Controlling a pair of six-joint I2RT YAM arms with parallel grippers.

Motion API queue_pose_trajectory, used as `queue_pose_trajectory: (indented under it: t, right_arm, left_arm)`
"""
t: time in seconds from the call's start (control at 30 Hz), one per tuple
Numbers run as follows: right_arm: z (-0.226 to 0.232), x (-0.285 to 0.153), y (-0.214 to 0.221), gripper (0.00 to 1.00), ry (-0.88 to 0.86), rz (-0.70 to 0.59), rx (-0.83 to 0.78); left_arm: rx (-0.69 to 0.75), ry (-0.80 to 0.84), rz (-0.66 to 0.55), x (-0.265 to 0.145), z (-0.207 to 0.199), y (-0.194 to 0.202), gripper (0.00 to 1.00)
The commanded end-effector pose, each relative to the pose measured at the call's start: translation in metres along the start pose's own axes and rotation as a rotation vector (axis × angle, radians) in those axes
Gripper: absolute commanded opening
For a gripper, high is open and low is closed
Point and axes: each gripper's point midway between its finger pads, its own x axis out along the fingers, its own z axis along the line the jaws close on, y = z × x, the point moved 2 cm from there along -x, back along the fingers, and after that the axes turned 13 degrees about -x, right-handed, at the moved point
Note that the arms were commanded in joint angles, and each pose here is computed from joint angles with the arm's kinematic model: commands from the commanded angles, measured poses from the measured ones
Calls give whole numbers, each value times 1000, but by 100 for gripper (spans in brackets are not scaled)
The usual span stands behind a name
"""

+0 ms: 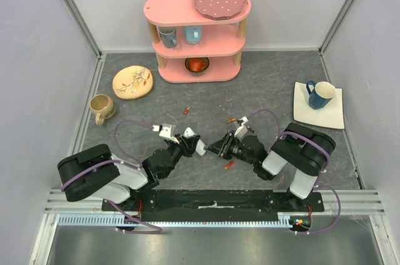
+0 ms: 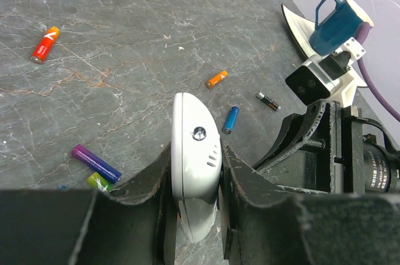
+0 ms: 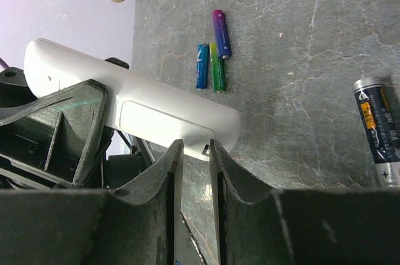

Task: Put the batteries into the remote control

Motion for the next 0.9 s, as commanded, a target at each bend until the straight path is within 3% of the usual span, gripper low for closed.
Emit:
queue_pose_trajectory:
  t: [0.0,0.87]
  right_arm:
    - [19,-2,-18,30,-68,-73,-27]
    - [14,-1,-17,30,-49,-71,-33]
  left_arm:
    - [-22,7,-2,1,-6,-1,2]
    - [-35,23,37,-3,-13,-1,2]
